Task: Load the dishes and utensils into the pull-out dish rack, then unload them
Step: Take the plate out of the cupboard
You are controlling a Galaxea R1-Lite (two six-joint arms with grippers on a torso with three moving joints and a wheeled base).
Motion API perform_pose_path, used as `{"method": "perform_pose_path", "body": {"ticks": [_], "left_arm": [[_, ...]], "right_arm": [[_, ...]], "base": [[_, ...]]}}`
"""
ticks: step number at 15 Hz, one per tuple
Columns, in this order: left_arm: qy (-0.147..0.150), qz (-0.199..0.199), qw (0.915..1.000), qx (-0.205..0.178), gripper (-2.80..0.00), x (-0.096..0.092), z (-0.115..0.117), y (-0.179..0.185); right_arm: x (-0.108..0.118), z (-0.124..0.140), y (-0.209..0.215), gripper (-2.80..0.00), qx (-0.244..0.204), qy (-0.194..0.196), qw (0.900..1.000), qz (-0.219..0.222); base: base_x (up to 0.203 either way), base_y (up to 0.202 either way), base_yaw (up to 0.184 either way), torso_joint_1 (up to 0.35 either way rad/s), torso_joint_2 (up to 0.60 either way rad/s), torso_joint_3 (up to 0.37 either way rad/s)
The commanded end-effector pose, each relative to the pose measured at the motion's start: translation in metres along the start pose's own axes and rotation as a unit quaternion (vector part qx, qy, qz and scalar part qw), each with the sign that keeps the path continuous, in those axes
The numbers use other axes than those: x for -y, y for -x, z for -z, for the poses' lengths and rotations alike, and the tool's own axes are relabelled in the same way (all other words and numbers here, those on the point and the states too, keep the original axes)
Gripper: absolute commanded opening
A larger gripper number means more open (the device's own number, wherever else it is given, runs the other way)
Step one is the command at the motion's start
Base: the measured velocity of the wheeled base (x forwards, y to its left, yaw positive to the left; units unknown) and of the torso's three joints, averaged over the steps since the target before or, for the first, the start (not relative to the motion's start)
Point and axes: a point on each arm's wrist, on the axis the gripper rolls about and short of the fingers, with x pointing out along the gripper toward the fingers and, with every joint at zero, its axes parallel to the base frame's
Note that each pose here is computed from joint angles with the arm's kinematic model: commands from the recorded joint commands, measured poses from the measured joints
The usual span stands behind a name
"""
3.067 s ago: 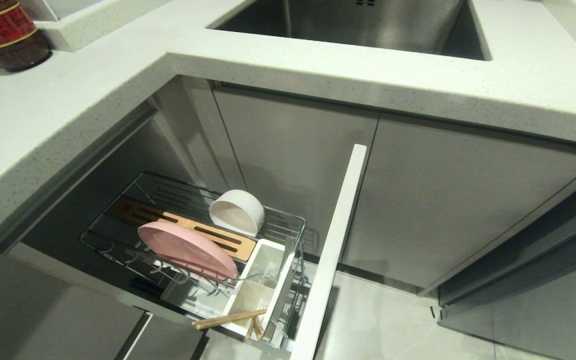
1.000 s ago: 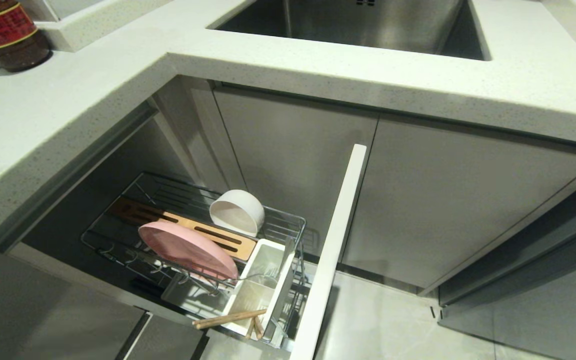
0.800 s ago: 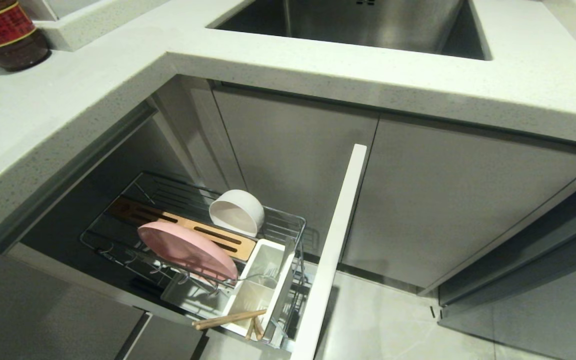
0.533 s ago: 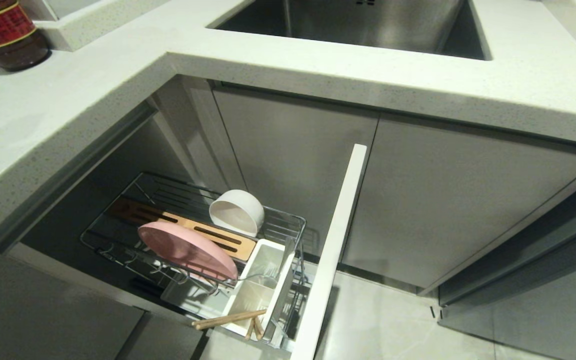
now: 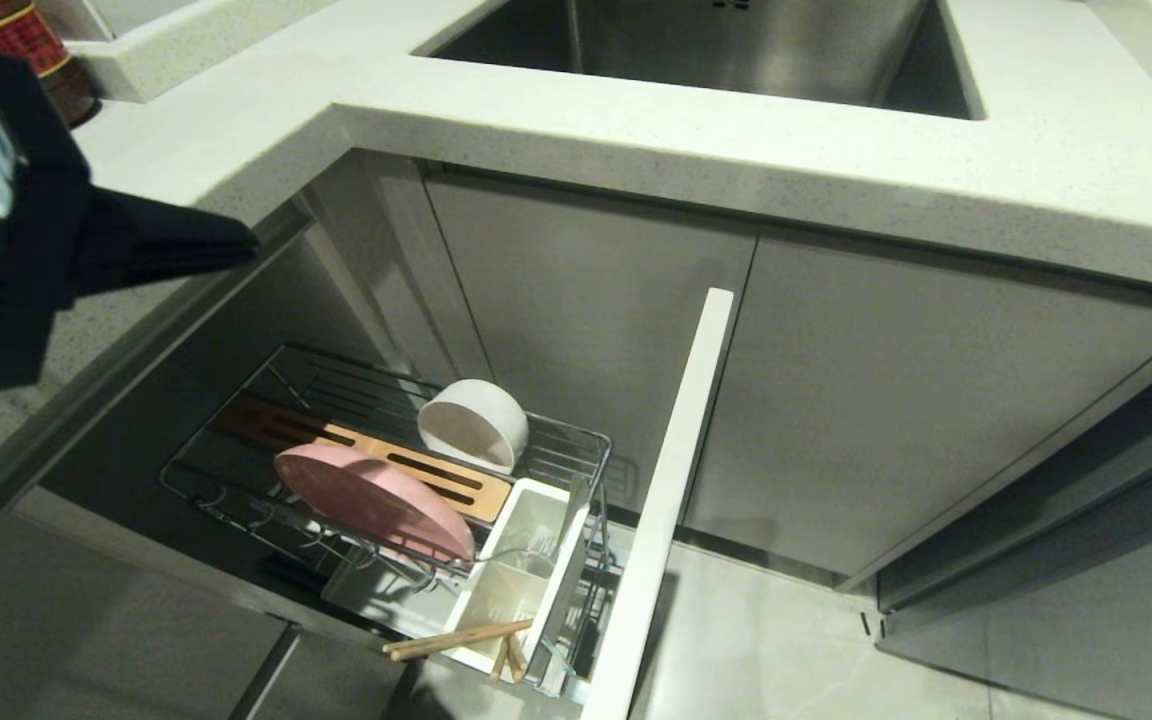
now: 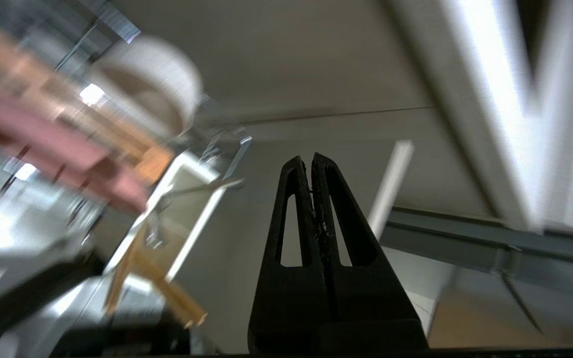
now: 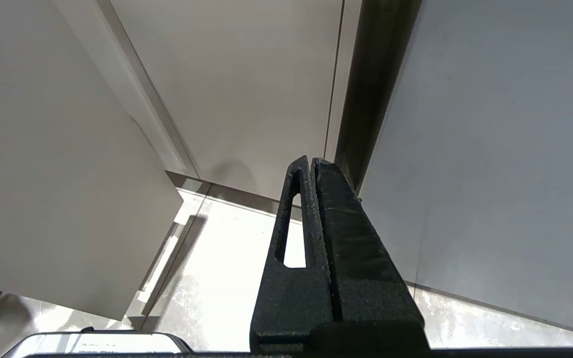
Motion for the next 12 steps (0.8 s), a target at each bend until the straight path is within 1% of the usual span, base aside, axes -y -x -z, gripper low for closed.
{"method": "perform_pose_path", "body": {"ticks": [1, 2, 3, 5, 6, 7, 10, 11, 12], "left_arm": [[0.019, -0.062, 0.9974, -0.032, -2.8, -0.002, 0.018, -0.026], [0.033, -0.082, 0.9953, -0.039, -2.8, -0.004, 0.023, -0.032], [0.033, -0.097, 0.9939, -0.042, -2.8, -0.007, 0.027, -0.035], [0.016, -0.155, 0.9873, -0.03, -2.8, -0.015, 0.04, -0.054], [0.015, -0.176, 0.9839, -0.023, 0.0, -0.017, 0.045, -0.061], [0.025, -0.187, 0.9817, -0.022, 0.0, -0.019, 0.049, -0.066], [0.023, -0.211, 0.9767, -0.032, 0.0, -0.026, 0.059, -0.074], [0.025, -0.22, 0.9745, -0.037, 0.0, -0.028, 0.063, -0.079], [0.034, -0.23, 0.9718, -0.039, 0.0, -0.03, 0.067, -0.083]], "right_arm": [[0.0, 0.007, -0.002, -2.8, -0.013, 0.0, 1.0, 0.0], [0.0, 0.008, -0.002, -2.8, -0.014, 0.0, 1.0, 0.0], [0.0, 0.007, -0.002, -2.8, -0.013, -0.001, 1.0, 0.0], [0.0, 0.007, -0.002, -2.8, -0.013, 0.0, 1.0, 0.0], [0.0, 0.007, -0.002, -2.8, -0.013, 0.0, 1.0, 0.0], [0.0, 0.007, -0.002, -2.8, -0.013, 0.0, 1.0, 0.0], [0.0, 0.007, -0.002, -2.8, -0.013, 0.0, 1.0, 0.0], [0.0, 0.007, -0.002, -2.8, -0.013, 0.0, 1.0, 0.0], [0.0, 0.007, -0.002, -2.8, -0.013, 0.0, 1.0, 0.0]], "base": [[0.0, 0.0, 0.0, 0.0, 0.0, 0.0], [0.0, 0.0, 0.0, 0.0, 0.0, 0.0], [0.0, 0.0, 0.0, 0.0, 0.0, 0.0], [0.0, 0.0, 0.0, 0.0, 0.0, 0.0], [0.0, 0.0, 0.0, 0.0, 0.0, 0.0], [0.0, 0.0, 0.0, 0.0, 0.0, 0.0], [0.0, 0.0, 0.0, 0.0, 0.0, 0.0], [0.0, 0.0, 0.0, 0.0, 0.0, 0.0], [0.0, 0.0, 0.0, 0.0, 0.0, 0.0]]}}
